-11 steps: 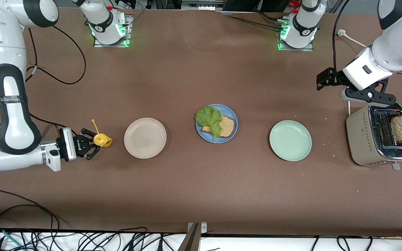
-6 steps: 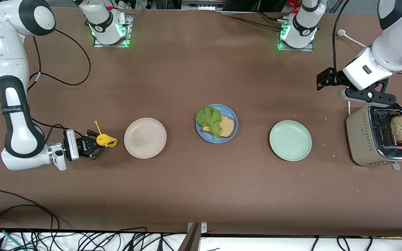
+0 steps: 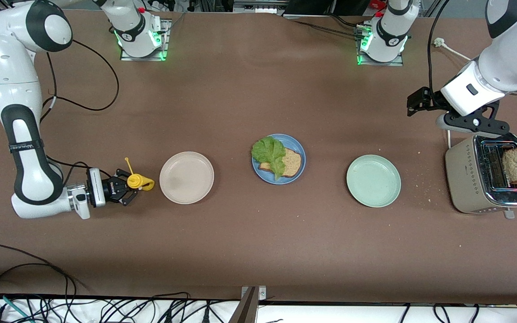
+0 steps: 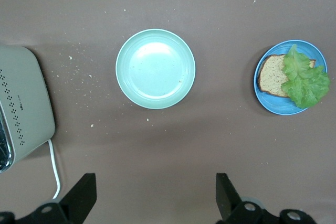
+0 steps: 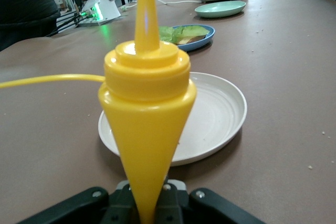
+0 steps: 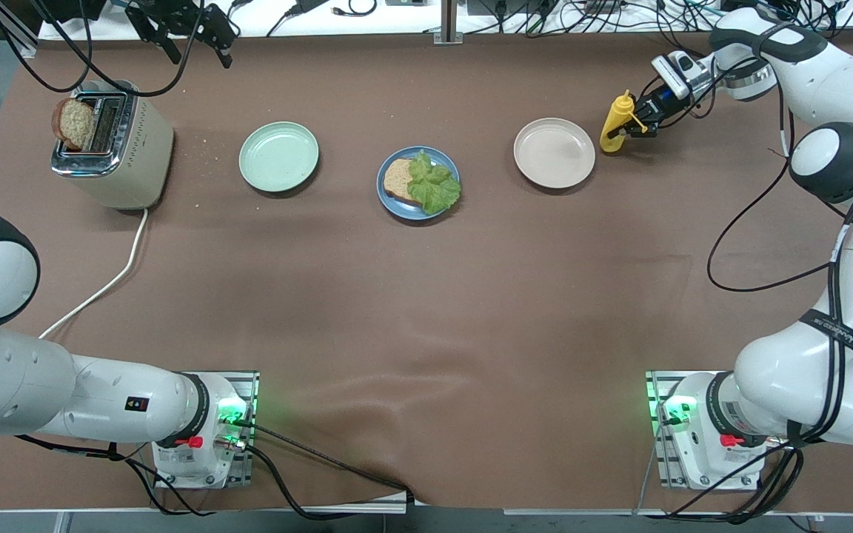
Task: Make sandwich in blue plate with both arms
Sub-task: 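Lower the bottle upright onto the table and open the right gripper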
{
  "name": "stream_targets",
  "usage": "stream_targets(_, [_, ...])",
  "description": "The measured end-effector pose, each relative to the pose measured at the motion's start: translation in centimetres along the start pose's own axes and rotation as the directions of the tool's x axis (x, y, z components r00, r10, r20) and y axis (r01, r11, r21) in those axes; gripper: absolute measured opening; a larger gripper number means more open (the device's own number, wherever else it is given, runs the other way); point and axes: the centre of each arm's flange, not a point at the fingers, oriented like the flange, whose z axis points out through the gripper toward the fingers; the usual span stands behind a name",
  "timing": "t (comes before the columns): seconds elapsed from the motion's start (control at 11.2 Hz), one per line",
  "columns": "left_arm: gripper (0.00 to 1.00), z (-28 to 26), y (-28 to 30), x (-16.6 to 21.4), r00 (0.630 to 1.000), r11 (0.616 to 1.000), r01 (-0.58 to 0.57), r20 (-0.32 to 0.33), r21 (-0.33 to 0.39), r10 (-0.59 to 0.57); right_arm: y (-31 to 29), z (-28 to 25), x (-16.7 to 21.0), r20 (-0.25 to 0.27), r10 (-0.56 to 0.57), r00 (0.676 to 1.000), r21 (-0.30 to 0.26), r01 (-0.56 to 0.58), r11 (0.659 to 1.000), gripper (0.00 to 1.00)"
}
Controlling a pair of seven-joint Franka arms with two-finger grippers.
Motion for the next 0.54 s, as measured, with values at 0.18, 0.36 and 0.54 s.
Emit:
stream_targets(0.18, [1.00, 0.0, 0.0, 0.0, 1.000, 1.000, 0.000, 0.000, 0.000, 0.000, -0.1, 0.0, -0.6, -0.024, 0.000, 1.000, -0.015, 0.000, 1.000, 0.26])
stream_targets(0.36, [1.00, 0.0, 0.0, 0.0, 1.000, 1.000, 0.000, 0.000, 0.000, 0.000, -0.1, -0.3, -0.7, -0.026, -0.003, 1.000, -0.020, 0.003, 1.000, 0.51])
stream_targets(0.54, [1.00, 0.0, 0.0, 0.0, 1.000, 1.000, 0.000, 0.000, 0.000, 0.000, 0.0, -1.4, -0.5, -0.013, -0.010, 1.000, -0.036, 0.010, 0.999, 0.79])
